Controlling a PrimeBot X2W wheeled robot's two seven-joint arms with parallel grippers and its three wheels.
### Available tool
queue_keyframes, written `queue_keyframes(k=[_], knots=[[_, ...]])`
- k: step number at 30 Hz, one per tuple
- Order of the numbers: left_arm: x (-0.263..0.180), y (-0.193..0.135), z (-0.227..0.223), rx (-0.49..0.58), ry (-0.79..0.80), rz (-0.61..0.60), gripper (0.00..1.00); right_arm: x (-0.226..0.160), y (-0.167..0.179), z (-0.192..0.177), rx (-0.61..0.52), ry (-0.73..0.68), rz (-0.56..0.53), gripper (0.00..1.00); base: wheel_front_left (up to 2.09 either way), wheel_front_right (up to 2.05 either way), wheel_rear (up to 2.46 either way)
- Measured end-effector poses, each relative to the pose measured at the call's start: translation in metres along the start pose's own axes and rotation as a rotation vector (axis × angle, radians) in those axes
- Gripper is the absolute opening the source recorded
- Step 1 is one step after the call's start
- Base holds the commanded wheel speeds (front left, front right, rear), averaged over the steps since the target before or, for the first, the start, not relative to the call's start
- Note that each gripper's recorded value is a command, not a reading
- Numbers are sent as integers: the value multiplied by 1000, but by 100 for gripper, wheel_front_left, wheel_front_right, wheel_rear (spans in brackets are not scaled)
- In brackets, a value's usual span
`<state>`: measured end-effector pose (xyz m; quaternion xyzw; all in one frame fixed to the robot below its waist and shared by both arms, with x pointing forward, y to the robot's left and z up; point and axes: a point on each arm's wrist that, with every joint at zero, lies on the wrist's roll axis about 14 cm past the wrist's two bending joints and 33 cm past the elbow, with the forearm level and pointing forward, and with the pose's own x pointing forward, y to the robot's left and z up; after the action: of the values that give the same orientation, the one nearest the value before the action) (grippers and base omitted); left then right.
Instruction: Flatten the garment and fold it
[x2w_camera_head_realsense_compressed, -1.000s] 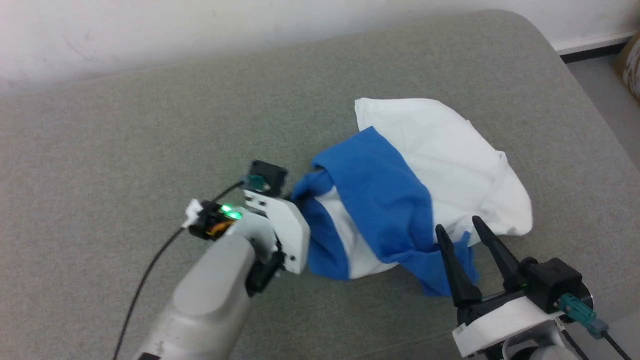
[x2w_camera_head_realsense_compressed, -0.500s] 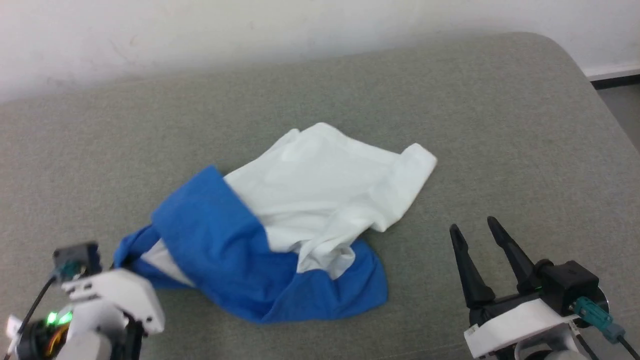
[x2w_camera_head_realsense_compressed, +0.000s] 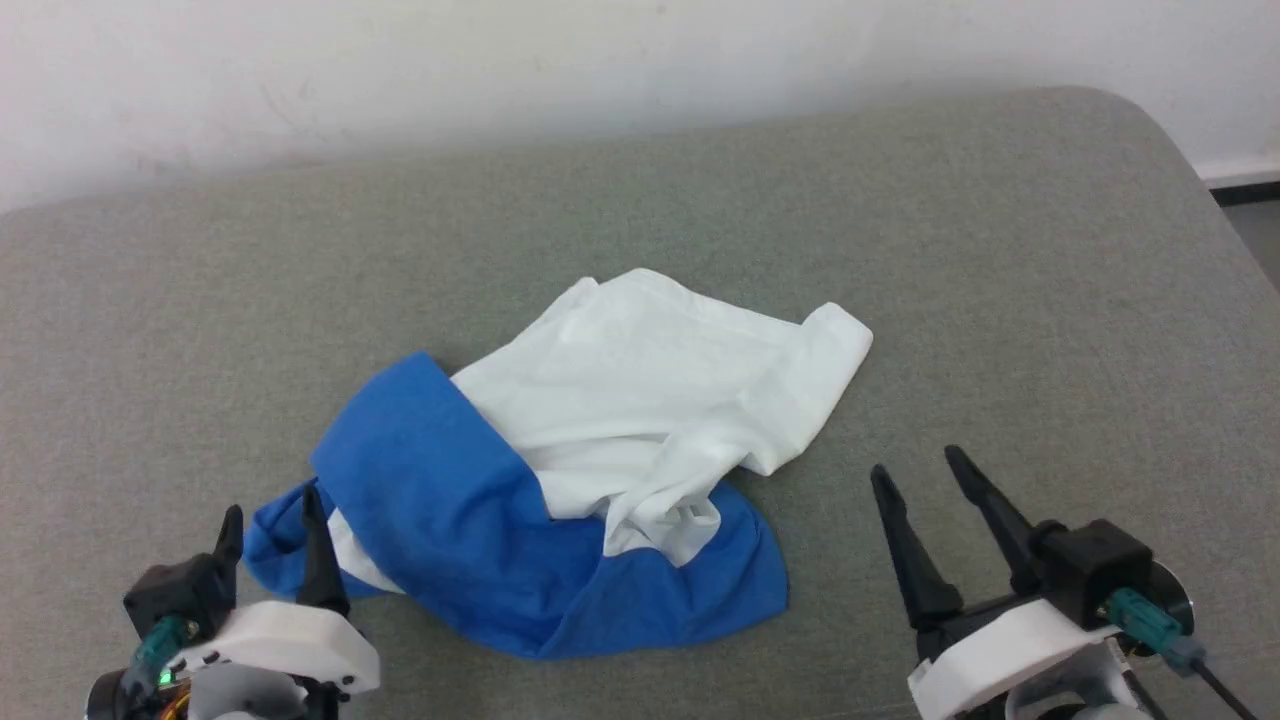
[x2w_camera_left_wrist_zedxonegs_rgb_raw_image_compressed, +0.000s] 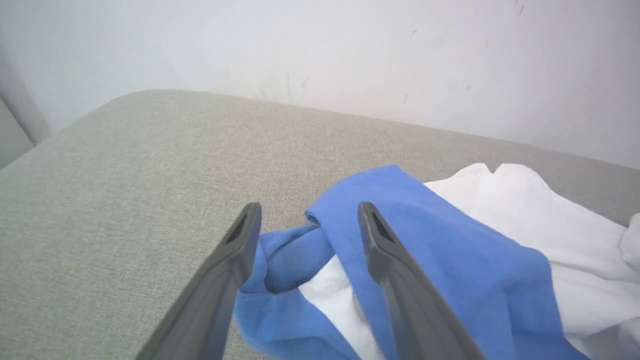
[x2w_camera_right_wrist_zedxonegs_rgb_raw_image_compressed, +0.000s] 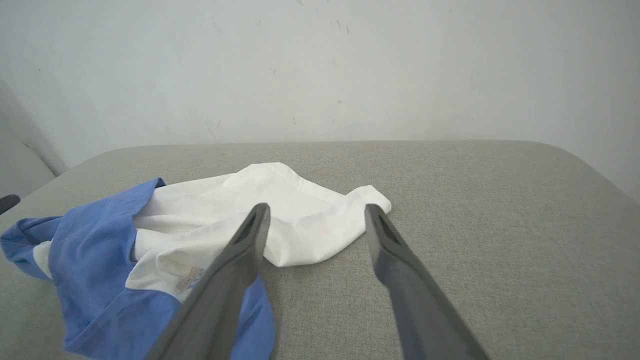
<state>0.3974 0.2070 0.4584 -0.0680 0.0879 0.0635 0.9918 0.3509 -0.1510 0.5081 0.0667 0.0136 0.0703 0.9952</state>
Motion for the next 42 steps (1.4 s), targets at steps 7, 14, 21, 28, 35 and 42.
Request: queue_keyframes(k=[7, 14, 21, 28, 35, 42], knots=[[-17, -20, 30, 10, -175, -79, 100, -2, 37, -24, -22, 132, 115, 100, 0, 0, 0], [-34, -37, 58, 36, -291, -152, 100, -8, 84, -74, -23, 402, 328, 100, 0, 0, 0], [-41, -31, 66, 38, -328, -156, 100, -6, 128, -103, -102, 602, 560, 100, 0, 0, 0], [-37, -19, 63, 24, -322, -118, 100, 6, 142, -135, -188, 749, 657, 100, 0, 0, 0], [-30, -9, 52, 12, -288, -92, 100, 8, 138, -173, -240, 963, 680, 62, 0, 0, 0], [-29, 2, 47, 21, -272, -58, 100, 13, 151, -167, -221, 935, 733, 0, 0, 0, 0]])
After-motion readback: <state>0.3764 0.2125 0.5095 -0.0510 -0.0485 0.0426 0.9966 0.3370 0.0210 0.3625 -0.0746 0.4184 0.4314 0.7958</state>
